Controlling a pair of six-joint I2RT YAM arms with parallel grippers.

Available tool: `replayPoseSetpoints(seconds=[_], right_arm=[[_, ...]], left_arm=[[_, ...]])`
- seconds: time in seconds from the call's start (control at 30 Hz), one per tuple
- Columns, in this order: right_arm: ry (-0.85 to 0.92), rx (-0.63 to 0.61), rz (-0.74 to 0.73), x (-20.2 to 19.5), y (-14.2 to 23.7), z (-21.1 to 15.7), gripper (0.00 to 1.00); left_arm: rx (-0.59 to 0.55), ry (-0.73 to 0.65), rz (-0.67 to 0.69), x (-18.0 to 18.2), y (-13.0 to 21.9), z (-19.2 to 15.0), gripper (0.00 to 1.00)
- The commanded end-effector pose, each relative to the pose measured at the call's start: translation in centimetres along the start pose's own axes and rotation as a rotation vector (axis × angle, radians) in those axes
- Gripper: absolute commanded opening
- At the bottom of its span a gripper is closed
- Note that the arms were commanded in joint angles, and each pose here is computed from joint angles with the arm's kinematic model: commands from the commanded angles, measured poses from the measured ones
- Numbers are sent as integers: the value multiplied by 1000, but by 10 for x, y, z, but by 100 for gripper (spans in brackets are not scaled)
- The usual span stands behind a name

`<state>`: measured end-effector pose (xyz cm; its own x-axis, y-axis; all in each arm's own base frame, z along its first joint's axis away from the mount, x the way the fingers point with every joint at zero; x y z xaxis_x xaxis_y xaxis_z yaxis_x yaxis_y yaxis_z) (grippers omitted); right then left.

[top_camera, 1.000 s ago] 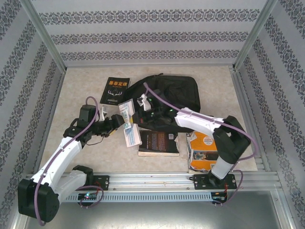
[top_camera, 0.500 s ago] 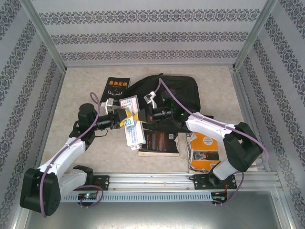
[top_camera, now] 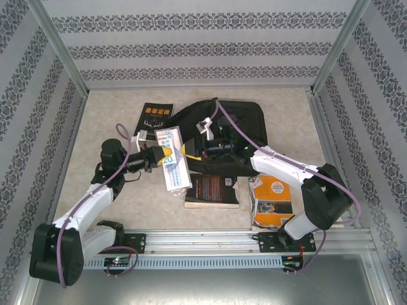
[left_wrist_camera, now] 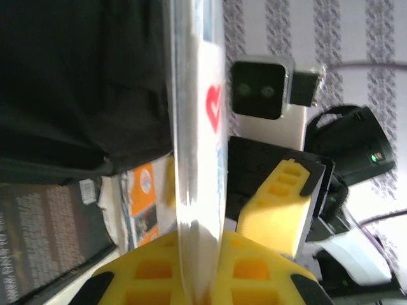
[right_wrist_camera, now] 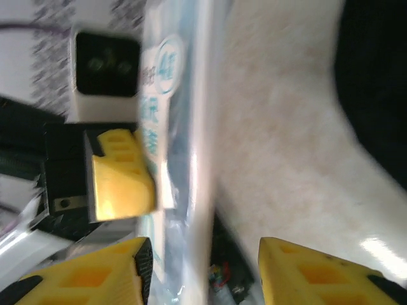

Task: Pack the student bag

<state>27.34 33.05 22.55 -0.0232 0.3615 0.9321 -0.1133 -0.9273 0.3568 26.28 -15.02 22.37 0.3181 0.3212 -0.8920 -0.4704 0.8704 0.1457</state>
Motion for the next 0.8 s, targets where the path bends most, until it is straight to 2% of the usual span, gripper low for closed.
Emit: replayPoseSetpoints(seconds=[0.0,0.07,0.2,0.43,0.57,0.77], right_arm=[[154,-222,-215,8,35,33,51],[188,-292,-352,6,44,49,53],[209,-340,-530,2,38,76,54],[262,-374,-818,-9,-9,104,52],[254,-380,-899,-12,-36,110,50],[165,-334,-854,-20,-80,110,52]], left_arm=[[-45,-63,225,13,29,8,0],[-38,-117,401,20,47,5,0],[-36,-133,595,37,66,4,0],[-72,-68,920,68,105,0,0],[-64,-73,956,73,109,-2,0],[-32,-59,910,83,99,-10,0]])
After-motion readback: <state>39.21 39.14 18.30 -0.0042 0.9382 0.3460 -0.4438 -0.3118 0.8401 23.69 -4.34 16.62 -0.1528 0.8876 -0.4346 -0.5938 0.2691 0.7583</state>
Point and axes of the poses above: each hand's point on the last joint's axis, 136 mm out from that joint toward the fingers, its own y axis back along the fingers, its own x axis along the line the jaws close on, z = x × y, the point moved 2 cm from there along y, back along the fingers, and after that the axes turned 15 degrees about -y, right-handed, at the moved point
